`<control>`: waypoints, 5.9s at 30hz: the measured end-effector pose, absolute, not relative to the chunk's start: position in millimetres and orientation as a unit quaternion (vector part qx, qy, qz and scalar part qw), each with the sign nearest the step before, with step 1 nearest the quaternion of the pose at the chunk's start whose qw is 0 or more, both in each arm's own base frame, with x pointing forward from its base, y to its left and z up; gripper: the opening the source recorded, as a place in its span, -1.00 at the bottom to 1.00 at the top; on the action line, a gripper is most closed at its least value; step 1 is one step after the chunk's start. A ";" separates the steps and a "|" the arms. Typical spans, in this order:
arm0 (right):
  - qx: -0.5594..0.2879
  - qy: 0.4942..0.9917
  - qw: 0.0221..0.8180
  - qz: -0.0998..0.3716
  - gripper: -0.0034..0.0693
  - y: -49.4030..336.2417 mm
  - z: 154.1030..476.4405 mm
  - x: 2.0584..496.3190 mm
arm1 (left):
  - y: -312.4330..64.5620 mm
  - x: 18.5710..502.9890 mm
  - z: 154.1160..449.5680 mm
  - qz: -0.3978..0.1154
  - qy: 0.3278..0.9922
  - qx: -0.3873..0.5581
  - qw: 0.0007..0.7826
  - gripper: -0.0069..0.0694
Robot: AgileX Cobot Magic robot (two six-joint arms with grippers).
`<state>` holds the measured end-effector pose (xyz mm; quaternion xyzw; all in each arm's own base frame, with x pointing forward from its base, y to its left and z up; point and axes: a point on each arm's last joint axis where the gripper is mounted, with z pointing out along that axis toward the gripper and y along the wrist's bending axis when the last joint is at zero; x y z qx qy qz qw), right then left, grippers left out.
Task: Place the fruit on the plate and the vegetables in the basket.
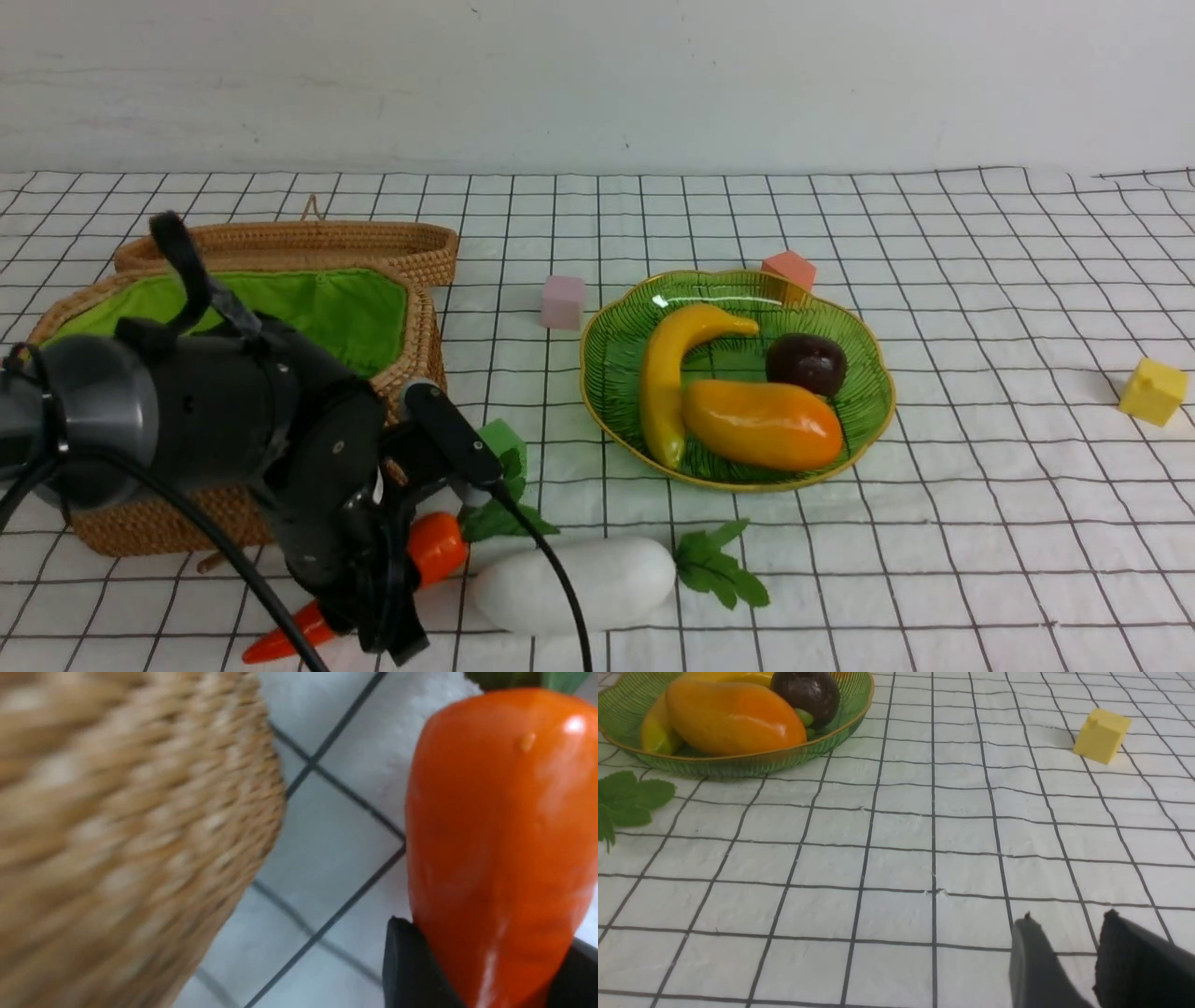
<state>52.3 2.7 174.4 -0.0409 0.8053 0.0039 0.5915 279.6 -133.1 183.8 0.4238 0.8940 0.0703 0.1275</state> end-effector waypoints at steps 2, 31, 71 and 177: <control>-0.041 0.805 0.591 0.004 -0.27 2.7 174.4 52.3 | -130.1 278.9 205.5 0.083 0.893 0.421 0.139 -0.09; -0.041 0.805 0.591 0.004 -0.25 2.7 174.4 52.3 | -37.0 321.9 293.2 0.252 0.834 0.318 0.372 0.37; -0.041 0.805 0.591 0.004 -0.25 2.7 174.4 52.3 | -251.1 290.3 164.2 -0.021 0.848 0.512 0.135 0.63; -0.041 0.805 0.592 0.004 -0.25 2.7 174.4 52.3 | -3.9 52.0 168.6 -0.105 0.806 -0.091 0.575 -0.84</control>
